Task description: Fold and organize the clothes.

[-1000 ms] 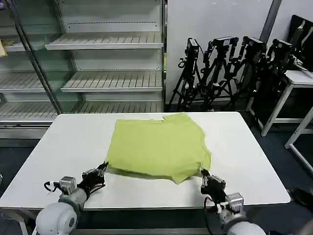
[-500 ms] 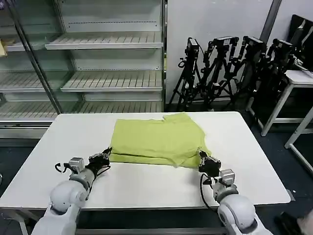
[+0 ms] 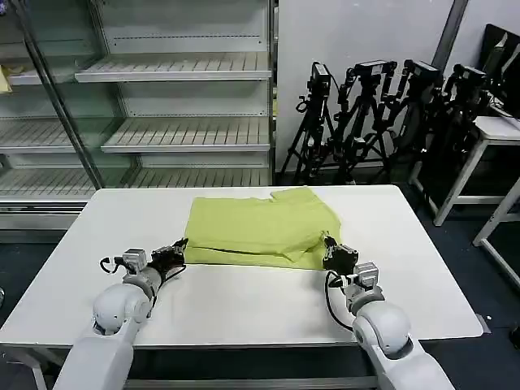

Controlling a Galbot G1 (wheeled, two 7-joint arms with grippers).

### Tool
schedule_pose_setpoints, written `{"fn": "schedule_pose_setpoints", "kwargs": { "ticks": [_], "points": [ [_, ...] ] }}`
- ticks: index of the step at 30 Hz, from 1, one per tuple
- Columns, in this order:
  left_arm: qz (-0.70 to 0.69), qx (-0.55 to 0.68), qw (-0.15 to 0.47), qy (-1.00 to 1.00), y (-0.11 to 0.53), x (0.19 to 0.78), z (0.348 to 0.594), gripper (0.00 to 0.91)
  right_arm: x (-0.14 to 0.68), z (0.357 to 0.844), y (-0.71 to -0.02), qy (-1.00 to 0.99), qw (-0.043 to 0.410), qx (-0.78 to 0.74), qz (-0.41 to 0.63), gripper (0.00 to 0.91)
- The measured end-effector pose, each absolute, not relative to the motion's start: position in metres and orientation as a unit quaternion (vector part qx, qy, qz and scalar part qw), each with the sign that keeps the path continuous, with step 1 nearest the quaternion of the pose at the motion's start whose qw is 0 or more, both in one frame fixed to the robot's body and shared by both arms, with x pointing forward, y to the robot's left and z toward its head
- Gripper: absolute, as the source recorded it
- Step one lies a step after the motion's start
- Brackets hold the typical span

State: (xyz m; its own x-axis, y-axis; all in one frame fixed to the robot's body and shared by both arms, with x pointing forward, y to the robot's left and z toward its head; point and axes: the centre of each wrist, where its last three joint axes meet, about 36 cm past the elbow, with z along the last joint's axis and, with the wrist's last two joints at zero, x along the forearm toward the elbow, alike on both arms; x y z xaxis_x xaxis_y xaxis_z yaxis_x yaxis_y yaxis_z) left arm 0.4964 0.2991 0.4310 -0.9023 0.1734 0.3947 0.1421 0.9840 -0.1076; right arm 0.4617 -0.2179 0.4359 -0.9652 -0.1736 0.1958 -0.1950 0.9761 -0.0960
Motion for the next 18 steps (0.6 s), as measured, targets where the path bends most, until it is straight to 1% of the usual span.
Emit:
{"fn": "schedule_pose_setpoints", "kwargs": {
  "ticks": [1, 2, 3, 12, 18],
  "points": [
    [0.038, -0.081, 0.206, -0.974, 0.299, 0.498, 0.431, 0.020, 0.464, 0.435, -0.217, -0.990, 0.094, 0.092, 0.059, 0.514],
    [0.037, -0.080, 0.207, -0.974, 0.299, 0.499, 0.430, 0.333, 0.466, 0.434, -0.217, -0.989, 0.095, 0.092, 0.060, 0.907],
    [0.036, -0.080, 0.208, -0.974, 0.299, 0.500, 0.430, 0.907, 0.468, 0.433, -0.216, -0.989, 0.096, 0.091, 0.061, 0.907],
    [0.027, -0.068, 0.206, -0.976, 0.304, 0.506, 0.431, 0.907, 0.479, 0.429, -0.221, -0.989, 0.108, 0.071, 0.066, 0.907],
    [0.020, -0.067, 0.204, -0.976, 0.309, 0.501, 0.436, 0.907, 0.467, 0.431, -0.231, -0.989, 0.120, 0.061, 0.068, 0.907]
  ]
}}
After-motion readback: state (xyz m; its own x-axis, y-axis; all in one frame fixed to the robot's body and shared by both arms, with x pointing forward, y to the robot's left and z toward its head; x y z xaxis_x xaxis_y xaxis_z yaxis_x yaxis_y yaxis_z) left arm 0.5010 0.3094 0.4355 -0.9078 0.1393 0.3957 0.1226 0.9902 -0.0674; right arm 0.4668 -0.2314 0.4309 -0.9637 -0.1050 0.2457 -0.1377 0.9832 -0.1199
